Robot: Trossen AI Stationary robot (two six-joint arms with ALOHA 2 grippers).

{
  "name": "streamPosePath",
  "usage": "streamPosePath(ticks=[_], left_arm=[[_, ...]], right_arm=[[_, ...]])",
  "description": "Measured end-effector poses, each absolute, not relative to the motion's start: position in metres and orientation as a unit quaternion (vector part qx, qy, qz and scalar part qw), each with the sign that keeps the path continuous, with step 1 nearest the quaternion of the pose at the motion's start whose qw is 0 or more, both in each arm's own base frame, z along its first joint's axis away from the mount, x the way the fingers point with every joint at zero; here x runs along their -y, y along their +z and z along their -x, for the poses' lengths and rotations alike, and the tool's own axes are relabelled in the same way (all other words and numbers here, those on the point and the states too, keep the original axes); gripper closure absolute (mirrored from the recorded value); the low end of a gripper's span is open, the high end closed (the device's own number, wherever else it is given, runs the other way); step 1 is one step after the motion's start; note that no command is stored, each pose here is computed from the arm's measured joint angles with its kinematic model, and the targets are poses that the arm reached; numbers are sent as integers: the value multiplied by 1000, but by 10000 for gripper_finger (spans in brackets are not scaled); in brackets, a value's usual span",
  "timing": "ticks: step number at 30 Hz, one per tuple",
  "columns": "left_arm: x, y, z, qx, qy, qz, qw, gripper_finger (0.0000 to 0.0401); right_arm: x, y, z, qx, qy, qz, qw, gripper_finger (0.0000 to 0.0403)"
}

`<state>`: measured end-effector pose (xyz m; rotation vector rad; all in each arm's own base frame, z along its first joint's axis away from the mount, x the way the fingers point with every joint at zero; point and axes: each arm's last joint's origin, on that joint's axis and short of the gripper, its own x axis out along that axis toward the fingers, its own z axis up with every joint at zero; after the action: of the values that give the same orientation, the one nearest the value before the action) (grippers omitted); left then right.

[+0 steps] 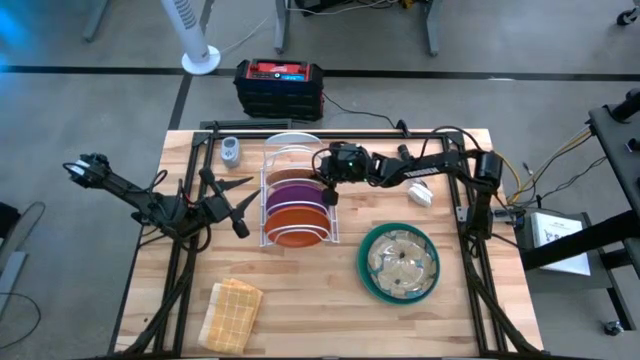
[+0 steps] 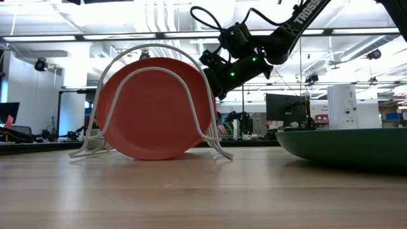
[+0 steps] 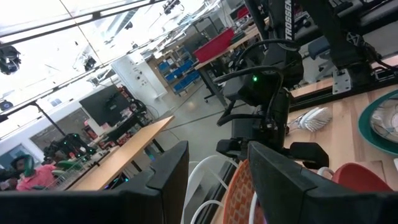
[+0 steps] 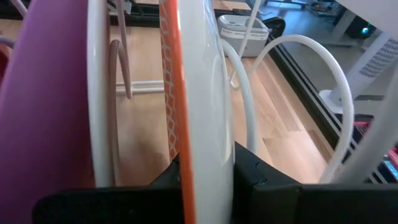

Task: Sort dishes
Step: Put the orange/white plate into the dish rack

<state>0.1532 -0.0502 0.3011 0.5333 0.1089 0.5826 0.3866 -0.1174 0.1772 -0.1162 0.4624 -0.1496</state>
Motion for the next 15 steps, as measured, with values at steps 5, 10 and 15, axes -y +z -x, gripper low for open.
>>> streamPosePath(ticks=[5,10,15], left_arm=[[50,301,-153,-52,284,-258,922,246],[50,301,-154,-53,284,-259,922,246],[50,301,-154,-54,285,-258,921,246]], right_arm=[[119,173,-393,-225,-68,58,970,380],[121,174,-398,-223,-68,61,971,380],[121,175,-399,-224,-67,62,970,380]])
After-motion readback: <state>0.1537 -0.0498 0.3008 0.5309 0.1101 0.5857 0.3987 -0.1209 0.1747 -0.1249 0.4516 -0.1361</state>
